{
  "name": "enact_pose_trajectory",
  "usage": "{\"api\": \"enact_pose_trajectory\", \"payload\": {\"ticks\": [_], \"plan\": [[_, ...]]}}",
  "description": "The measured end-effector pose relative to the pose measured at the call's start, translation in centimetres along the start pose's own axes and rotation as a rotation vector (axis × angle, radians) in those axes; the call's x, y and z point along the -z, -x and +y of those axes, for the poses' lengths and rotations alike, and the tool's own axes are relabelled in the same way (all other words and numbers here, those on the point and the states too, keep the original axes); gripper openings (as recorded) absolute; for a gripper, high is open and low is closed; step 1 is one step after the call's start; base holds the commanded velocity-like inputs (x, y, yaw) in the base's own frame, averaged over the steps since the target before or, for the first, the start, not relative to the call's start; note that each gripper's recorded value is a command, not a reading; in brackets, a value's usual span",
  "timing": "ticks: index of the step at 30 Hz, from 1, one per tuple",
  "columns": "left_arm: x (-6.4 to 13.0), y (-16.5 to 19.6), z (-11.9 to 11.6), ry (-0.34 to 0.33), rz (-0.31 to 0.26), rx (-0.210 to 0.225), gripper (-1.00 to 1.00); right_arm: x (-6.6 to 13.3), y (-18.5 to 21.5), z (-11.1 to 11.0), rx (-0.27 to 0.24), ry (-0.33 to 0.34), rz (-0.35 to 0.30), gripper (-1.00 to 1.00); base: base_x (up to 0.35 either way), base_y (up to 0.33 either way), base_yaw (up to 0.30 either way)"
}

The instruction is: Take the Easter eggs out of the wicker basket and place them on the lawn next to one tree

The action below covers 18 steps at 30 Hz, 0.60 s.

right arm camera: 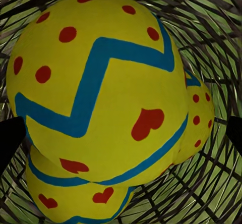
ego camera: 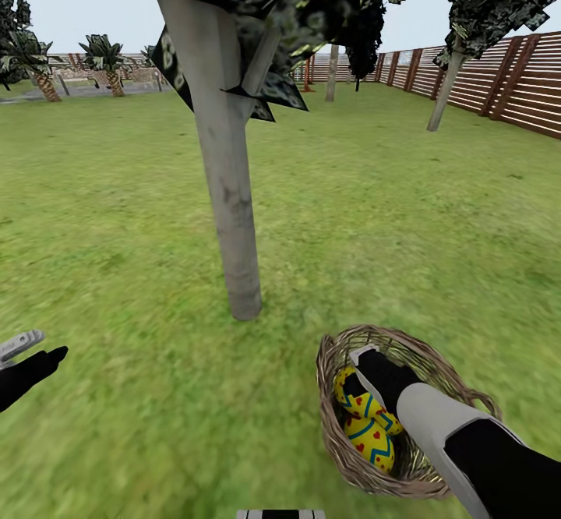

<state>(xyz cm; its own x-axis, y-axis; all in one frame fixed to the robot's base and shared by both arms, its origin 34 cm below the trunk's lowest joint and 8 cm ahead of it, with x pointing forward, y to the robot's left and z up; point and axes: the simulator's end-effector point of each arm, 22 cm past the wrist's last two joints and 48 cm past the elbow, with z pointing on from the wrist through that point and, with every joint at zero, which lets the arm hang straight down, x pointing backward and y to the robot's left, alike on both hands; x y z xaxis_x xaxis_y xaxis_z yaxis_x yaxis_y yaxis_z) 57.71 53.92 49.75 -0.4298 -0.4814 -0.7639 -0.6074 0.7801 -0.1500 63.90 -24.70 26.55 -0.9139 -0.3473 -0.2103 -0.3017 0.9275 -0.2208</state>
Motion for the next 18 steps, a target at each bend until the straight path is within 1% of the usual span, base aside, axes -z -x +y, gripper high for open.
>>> {"api": "enact_pose_trajectory", "payload": {"ticks": [4, 13, 18], "plan": [[0.0, 0.0, 0.0, 0.0, 0.001, 0.0, 1.0, 0.0, 0.1, 0.3, 0.002, 0.003, -0.002, 1.0, 0.0, 0.0, 0.0], [0.0, 0.0, 0.0, -0.001, 0.0, 0.001, 1.0, 0.3, 0.8, 2.0, 0.017, 0.022, -0.012, 1.0, 0.0, 0.0, 0.0], [0.0, 0.0, 0.0, 0.0, 0.0, 0.001, 1.0, 0.4, 0.9, 2.3, 0.02, 0.025, -0.013, 1.0, 0.0, 0.0, 0.0]]}}
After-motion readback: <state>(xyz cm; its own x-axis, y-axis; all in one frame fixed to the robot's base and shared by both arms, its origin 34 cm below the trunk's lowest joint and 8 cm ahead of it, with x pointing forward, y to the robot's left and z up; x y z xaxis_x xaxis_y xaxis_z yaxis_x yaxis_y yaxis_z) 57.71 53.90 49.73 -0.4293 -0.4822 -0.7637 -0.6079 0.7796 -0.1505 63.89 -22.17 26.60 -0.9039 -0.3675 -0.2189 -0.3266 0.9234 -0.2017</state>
